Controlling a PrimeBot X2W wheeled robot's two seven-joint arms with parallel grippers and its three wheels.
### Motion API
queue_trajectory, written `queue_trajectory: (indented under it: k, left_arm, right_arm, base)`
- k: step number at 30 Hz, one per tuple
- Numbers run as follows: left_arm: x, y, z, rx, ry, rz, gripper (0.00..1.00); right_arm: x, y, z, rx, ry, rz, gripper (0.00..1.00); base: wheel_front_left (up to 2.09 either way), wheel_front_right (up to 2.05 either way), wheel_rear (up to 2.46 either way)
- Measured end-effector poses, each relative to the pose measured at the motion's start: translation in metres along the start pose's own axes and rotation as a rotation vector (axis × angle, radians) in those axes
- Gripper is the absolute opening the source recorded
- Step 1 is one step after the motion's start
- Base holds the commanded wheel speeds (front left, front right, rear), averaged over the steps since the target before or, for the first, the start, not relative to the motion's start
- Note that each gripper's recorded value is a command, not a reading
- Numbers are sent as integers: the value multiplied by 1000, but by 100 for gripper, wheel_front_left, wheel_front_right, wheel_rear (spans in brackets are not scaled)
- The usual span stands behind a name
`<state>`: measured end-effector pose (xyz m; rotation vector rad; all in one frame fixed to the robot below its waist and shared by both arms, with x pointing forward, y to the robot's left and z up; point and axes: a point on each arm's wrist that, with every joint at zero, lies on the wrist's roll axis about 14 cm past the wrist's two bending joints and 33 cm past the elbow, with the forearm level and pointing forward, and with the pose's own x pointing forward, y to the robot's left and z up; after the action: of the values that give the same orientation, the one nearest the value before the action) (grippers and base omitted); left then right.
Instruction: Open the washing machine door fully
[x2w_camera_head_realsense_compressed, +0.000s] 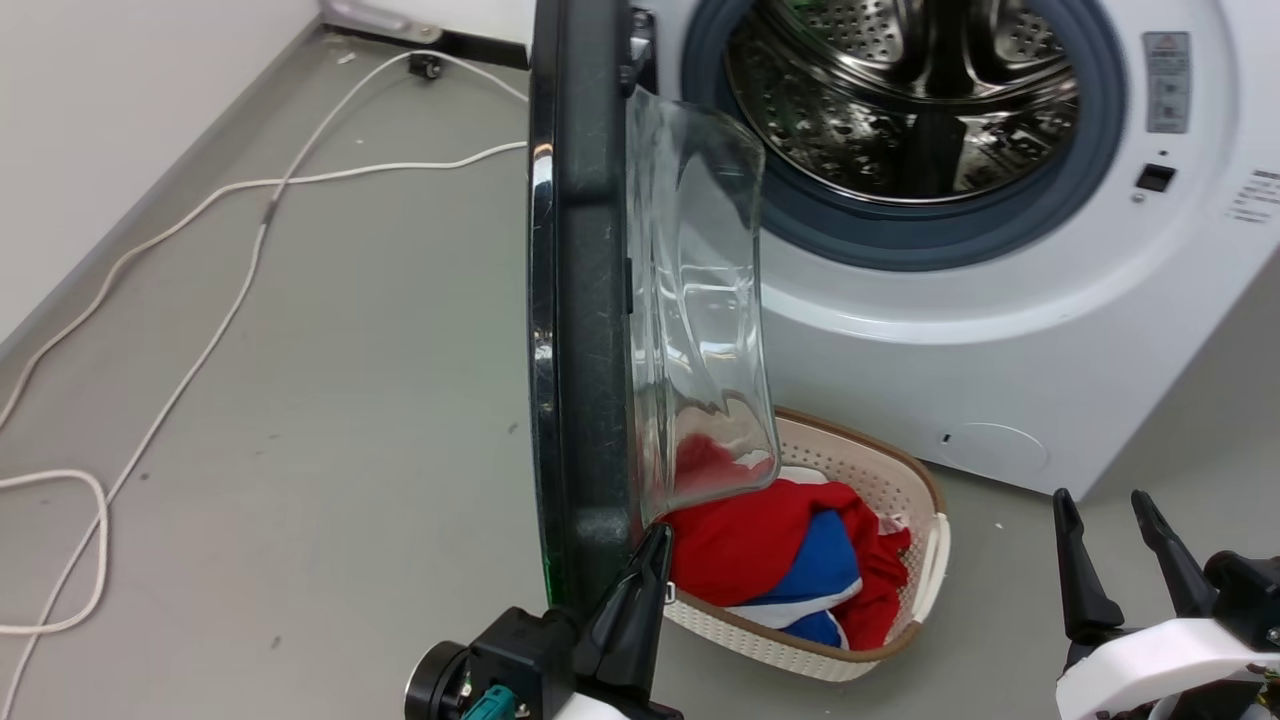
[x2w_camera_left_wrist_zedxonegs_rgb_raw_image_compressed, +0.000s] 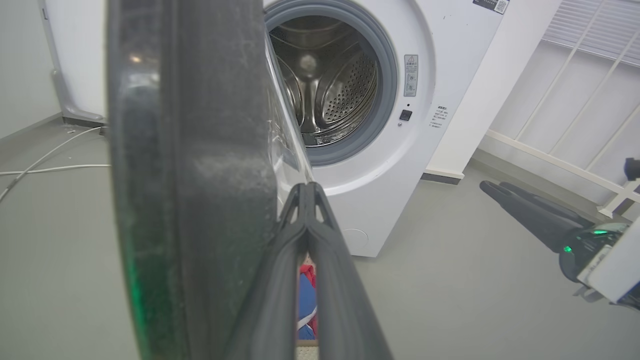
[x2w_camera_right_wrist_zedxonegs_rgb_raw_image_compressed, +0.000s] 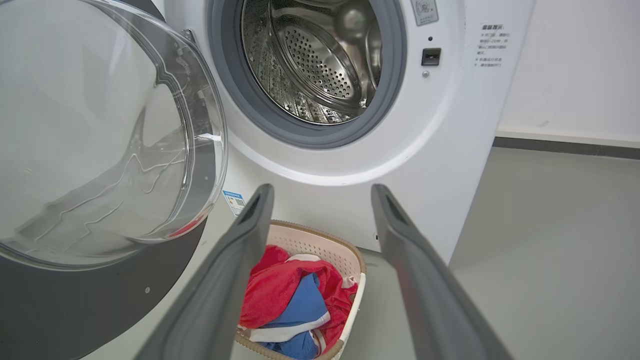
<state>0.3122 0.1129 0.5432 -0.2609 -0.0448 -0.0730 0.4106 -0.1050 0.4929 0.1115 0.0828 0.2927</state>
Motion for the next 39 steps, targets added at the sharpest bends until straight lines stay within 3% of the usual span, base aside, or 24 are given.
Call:
queue_trajectory:
  k: [16, 39]
  left_arm:
    - [-15, 92, 13, 37, -25, 278, 0]
    - [-7, 245, 31, 109, -52, 609, 0]
  right_arm:
    - [15, 21, -8, -16, 20, 65, 100]
    - [22, -18, -7, -7, -17, -27, 100]
  base:
    - [0, 0, 0]
    - [0, 0, 0]
